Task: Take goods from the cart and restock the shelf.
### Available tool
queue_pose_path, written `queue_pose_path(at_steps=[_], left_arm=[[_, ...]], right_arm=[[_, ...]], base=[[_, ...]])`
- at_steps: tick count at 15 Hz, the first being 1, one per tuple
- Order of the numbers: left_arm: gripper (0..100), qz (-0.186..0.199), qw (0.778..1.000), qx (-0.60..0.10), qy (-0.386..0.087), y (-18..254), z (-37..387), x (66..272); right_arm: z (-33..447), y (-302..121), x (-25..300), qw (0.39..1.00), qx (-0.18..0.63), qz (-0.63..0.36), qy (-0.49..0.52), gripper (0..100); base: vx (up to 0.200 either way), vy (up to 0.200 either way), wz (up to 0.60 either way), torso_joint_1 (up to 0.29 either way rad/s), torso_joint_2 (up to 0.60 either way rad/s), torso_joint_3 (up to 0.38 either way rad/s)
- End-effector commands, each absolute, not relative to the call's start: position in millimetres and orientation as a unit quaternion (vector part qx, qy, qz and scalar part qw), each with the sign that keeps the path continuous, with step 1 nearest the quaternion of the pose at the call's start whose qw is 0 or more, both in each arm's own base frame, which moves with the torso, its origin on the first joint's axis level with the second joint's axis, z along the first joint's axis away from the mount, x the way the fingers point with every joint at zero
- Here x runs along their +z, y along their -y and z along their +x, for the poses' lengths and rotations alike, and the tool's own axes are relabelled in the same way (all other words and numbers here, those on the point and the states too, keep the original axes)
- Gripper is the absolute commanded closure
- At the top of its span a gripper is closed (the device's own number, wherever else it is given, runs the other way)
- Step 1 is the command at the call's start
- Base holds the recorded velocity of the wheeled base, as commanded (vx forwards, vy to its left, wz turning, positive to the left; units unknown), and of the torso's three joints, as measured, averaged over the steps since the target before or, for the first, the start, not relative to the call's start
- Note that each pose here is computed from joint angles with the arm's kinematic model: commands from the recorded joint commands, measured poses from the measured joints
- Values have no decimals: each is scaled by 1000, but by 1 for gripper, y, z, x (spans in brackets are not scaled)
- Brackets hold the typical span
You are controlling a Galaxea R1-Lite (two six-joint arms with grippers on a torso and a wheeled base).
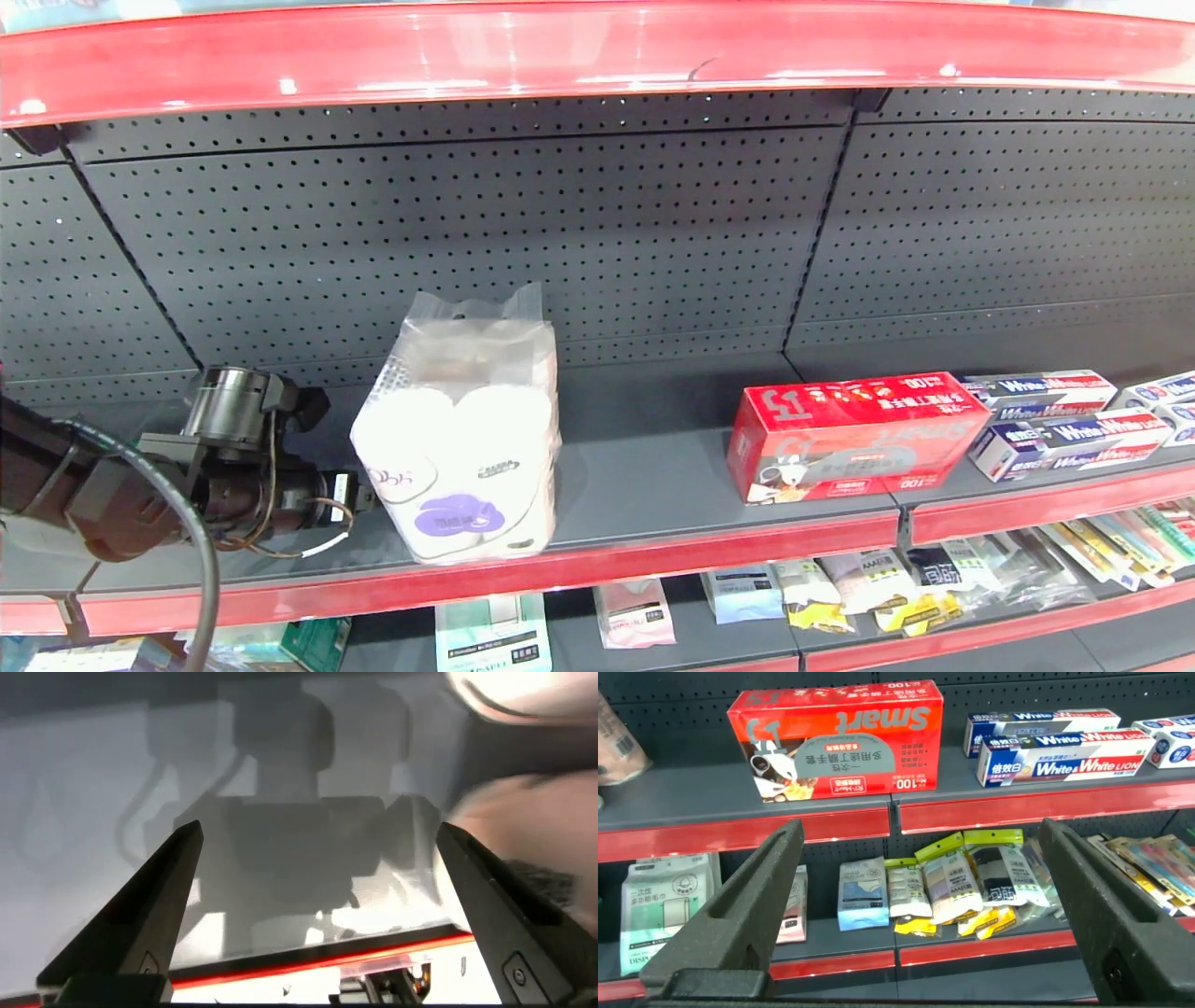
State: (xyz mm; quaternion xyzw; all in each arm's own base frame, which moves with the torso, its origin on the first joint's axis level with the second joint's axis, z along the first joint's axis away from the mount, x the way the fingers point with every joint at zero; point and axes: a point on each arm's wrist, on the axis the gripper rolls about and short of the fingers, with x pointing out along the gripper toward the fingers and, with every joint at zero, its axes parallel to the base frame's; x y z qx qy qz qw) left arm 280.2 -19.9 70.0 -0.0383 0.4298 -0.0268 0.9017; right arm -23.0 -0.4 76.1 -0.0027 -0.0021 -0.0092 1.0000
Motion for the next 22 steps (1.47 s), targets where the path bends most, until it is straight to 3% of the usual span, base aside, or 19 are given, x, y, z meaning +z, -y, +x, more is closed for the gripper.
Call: queue_pose_path(at_steps=[1, 3, 6, 7, 8, 9, 12, 15, 18, 22], left_arm=[[0, -37, 914, -13, -403, 7, 270, 87], [0, -1, 933, -7, -361, -7, 241, 112], [0, 13, 953, 0, -304, -10, 195, 137], [0, 15, 968, 0, -252, -8, 155, 150], [0, 17, 972, -2, -233, -7, 142, 152], [0, 21, 988, -5, -156, -4, 94, 158], [0, 26, 998, -6, -64, 0, 17, 145], [0, 28, 999, -11, -30, 3, -34, 118], [0, 34, 999, -21, -17, 1, -42, 106], [0, 43, 998, 11, -52, 0, -35, 88]], right_arm=[[-23, 0, 76, 1000, -9, -3, 2, 0], [-23, 0, 76, 1000, -9, -3, 2, 0], [-23, 0, 76, 1000, -9, -3, 2, 0], [-23, 0, 76, 1000, -9, -3, 2, 0], [-23, 0, 76, 1000, -9, -3, 2, 0], [-23, 0, 76, 1000, -9, -3, 2, 0], [-23, 0, 76, 1000, -9, -3, 2, 0], [-23, 0, 76, 1000, -9, -3, 2, 0], [-23, 0, 76, 1000, -9, -3, 2, 0], [-23, 0, 76, 1000, -9, -3, 2, 0]], base=[[0, 0, 0, 0, 0, 0], [0, 0, 0, 0, 0, 0], [0, 0, 0, 0, 0, 0], [0, 0, 0, 0, 0, 0], [0, 0, 0, 0, 0, 0], [0, 0, 0, 0, 0, 0], [0, 0, 0, 0, 0, 0], [0, 0, 0, 0, 0, 0], [0, 0, 0, 0, 0, 0], [0, 0, 0, 0, 0, 0]])
